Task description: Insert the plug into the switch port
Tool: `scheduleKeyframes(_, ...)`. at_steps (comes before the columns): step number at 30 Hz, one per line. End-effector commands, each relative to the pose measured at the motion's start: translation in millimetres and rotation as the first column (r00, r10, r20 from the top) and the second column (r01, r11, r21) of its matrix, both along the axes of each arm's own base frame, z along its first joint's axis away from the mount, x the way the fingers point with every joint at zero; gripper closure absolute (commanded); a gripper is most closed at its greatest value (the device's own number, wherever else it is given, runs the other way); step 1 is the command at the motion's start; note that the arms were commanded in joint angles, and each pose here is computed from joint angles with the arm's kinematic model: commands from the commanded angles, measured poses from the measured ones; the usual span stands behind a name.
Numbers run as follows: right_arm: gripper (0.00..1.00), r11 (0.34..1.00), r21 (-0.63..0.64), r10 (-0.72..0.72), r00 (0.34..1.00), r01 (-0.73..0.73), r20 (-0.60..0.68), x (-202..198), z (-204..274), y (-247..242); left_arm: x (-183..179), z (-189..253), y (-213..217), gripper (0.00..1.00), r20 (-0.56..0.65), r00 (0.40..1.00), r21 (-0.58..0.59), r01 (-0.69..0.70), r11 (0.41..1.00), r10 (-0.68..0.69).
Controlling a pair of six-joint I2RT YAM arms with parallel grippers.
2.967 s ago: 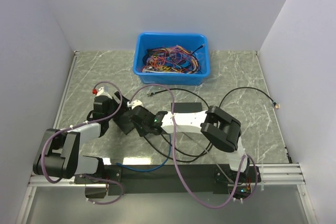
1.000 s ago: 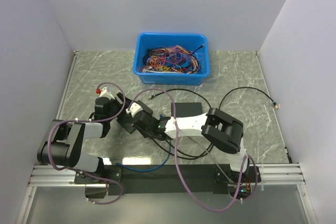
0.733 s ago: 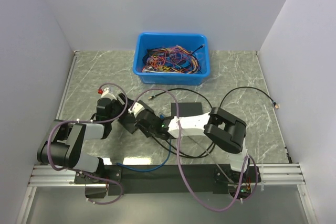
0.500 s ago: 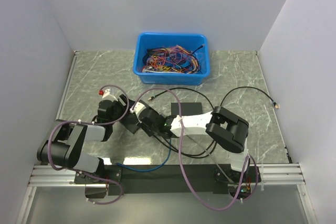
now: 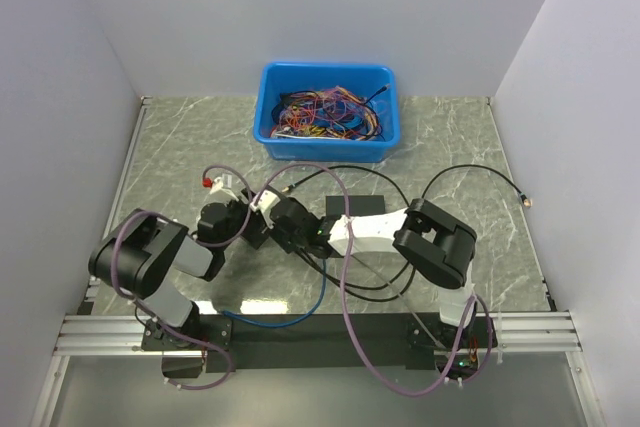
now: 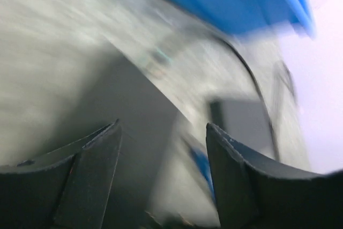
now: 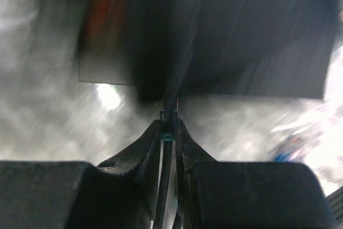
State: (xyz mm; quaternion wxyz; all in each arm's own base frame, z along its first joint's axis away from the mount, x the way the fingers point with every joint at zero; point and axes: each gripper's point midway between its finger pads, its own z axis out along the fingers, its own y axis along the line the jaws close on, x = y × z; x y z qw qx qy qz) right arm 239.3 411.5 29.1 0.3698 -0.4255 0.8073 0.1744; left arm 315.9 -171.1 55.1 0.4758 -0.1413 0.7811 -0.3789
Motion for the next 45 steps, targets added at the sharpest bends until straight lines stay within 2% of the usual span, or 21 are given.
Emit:
scheduleKeyframes(1,1.00,0.942,0.297,-0.241,0.929,0.155,0.281,87,99,31,-122,-94,-24,0.29,-0.486,0.843,-0.063,0.229,0.971,-0.231)
scheduleKeyframes(4,1.00,0.929,0.302,-0.303,0.907,0.213,0.293,100,99,29,-132,-97,-26,0.29,-0.500,0.830,-0.087,0.234,0.968,-0.246)
scheduleKeyframes(12,1.00,0.944,0.257,-0.275,0.921,0.205,0.274,92,71,20,-128,-81,-31,0.27,-0.467,0.846,-0.131,0.224,0.966,-0.259)
scheduleKeyframes(15,1.00,0.948,0.245,-0.265,0.928,0.202,0.262,85,62,13,-115,-61,-34,0.20,-0.412,0.876,-0.132,0.215,0.968,-0.251)
scheduleKeyframes(16,1.00,0.949,0.244,-0.263,0.929,0.200,0.261,83,61,12,-112,-64,-30,0.19,-0.436,0.873,-0.096,0.198,0.975,-0.220)
scheduleKeyframes(17,1.00,0.944,0.251,-0.275,0.931,0.215,0.240,80,58,9,-102,-48,-31,0.17,-0.384,0.899,-0.090,0.192,0.977,-0.212)
scheduleKeyframes(20,1.00,0.943,0.247,-0.279,0.935,0.223,0.219,75,50,3,-87,-35,-19,0.09,-0.375,0.919,0.006,0.135,0.991,-0.123)
scheduleKeyframes(22,1.00,0.942,0.251,-0.277,0.939,0.223,0.202,72,47,3,-63,-3,-11,0.04,-0.278,0.959,0.060,0.077,0.995,-0.057)
scheduleKeyframes(23,1.00,0.942,0.248,-0.279,0.940,0.228,0.197,71,45,1,-66,-5,-5,0.03,-0.302,0.953,0.100,0.064,0.993,-0.031)
scheduleKeyframes(25,1.00,0.944,0.241,-0.274,0.943,0.226,0.190,67,41,1,-49,18,3,0.01,-0.239,0.971,0.132,0.017,0.991,0.015)
scheduleKeyframes(26,1.00,0.945,0.235,-0.273,0.944,0.227,0.187,67,38,0,-46,18,9,0.01,-0.246,0.969,0.150,0.003,0.989,0.034)
scheduleKeyframes(30,1.00,0.948,0.222,-0.271,0.946,0.229,0.179,64,31,0,-21,25,34,0.01,-0.248,0.965,0.126,-0.055,0.991,0.085)
scheduleKeyframes(38,1.00,0.952,0.191,-0.271,0.948,0.239,0.167,64,14,-1,19,23,56,0.01,-0.251,0.955,0.110,-0.132,0.985,0.156)
scheduleKeyframes(41,1.00,0.955,0.185,-0.262,0.952,0.233,0.156,60,9,-1,40,20,64,0.02,-0.238,0.955,0.122,-0.154,0.981,0.179)
scheduleKeyframes(45,1.00,0.958,0.183,-0.248,0.959,0.222,0.139,55,6,1,71,30,68,0.03,-0.178,0.972,0.079,-0.142,0.987,0.154)
